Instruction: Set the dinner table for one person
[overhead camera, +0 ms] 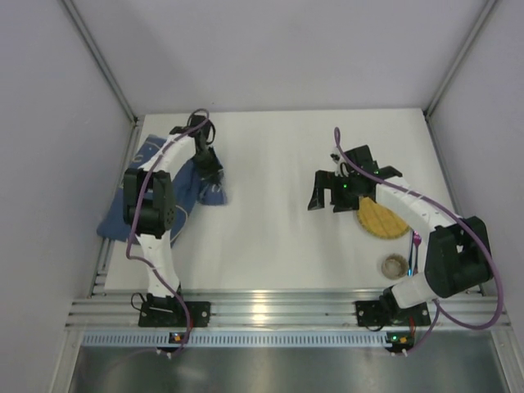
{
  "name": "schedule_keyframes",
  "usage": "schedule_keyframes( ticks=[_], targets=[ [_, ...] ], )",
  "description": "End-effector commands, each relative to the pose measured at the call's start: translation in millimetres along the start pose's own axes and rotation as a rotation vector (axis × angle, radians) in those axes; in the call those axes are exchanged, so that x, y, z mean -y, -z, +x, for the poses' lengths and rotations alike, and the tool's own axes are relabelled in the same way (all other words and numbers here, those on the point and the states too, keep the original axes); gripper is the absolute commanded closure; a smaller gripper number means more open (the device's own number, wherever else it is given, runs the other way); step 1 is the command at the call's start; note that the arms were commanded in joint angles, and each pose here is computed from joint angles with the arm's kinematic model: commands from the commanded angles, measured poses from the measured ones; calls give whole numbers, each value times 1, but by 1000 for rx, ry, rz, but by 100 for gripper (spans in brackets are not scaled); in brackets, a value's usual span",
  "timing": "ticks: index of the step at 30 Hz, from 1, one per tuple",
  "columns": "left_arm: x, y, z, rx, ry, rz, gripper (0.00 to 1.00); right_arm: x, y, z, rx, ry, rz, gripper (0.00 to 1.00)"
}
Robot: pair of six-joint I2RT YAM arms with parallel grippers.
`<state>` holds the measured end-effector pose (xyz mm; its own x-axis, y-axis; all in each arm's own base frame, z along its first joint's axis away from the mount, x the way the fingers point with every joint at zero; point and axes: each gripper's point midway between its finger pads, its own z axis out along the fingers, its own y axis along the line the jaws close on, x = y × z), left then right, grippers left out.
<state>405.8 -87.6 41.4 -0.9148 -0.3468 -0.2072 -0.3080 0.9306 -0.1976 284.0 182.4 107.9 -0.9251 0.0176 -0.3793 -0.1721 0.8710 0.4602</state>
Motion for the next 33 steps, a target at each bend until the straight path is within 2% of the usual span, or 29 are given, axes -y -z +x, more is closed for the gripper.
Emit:
schedule_keyframes(
  ticks=[1, 2, 3, 5, 6, 7, 8, 9, 10, 11, 14, 19, 23, 26, 27, 33],
  targets=[
    [102, 88, -27, 74, 87, 211, 100, -3, 12, -2, 37, -3, -12, 0],
    [129, 102, -27, 70, 96, 284, 100, -2, 12, 0, 36, -2, -10, 0],
    [159, 115, -26, 10, 174, 407, 100, -2, 12, 1, 36, -5, -10, 0],
    [213, 148, -50, 51, 202, 662, 100, -3, 12, 0, 37, -8, -12, 0],
    [230, 155, -54, 21, 274, 734, 100, -2, 12, 1, 32, -11, -10, 0],
    [244, 167, -69, 67, 275, 808, 100, -3, 13, 0, 34, -10, -12, 0],
    [250, 169, -73, 66, 286, 837, 92, -5, 14, -1, 35, -8, -15, 0],
    [255, 160, -76, 41, 309, 848, 74, -6, 17, -2, 41, -6, -17, 0],
    [262, 165, -79, 39, 291, 890, 47, -6, 19, -2, 46, -5, -17, 0],
    [264, 160, -76, 15, 290, 896, 2, -6, 20, -2, 50, -1, -15, 0],
    [265, 144, -59, -68, 279, 888, 2, -5, 24, 3, 49, 1, -10, 0],
    [244, 146, -34, -18, 202, 827, 2, -1, 23, 16, 34, -15, -12, 0],
    [205, 138, -20, 37, 85, 638, 2, -12, 21, 11, 34, -29, -59, 0],
    [174, 142, 5, 27, 35, 518, 2, -22, 21, 0, 45, -27, -84, 0],
    [160, 145, 11, 61, -3, 469, 2, -23, 17, -1, 33, -29, -82, 0],
    [103, 136, 73, 45, -148, 210, 2, -34, 1, -3, -4, -17, -83, 0]
  ],
)
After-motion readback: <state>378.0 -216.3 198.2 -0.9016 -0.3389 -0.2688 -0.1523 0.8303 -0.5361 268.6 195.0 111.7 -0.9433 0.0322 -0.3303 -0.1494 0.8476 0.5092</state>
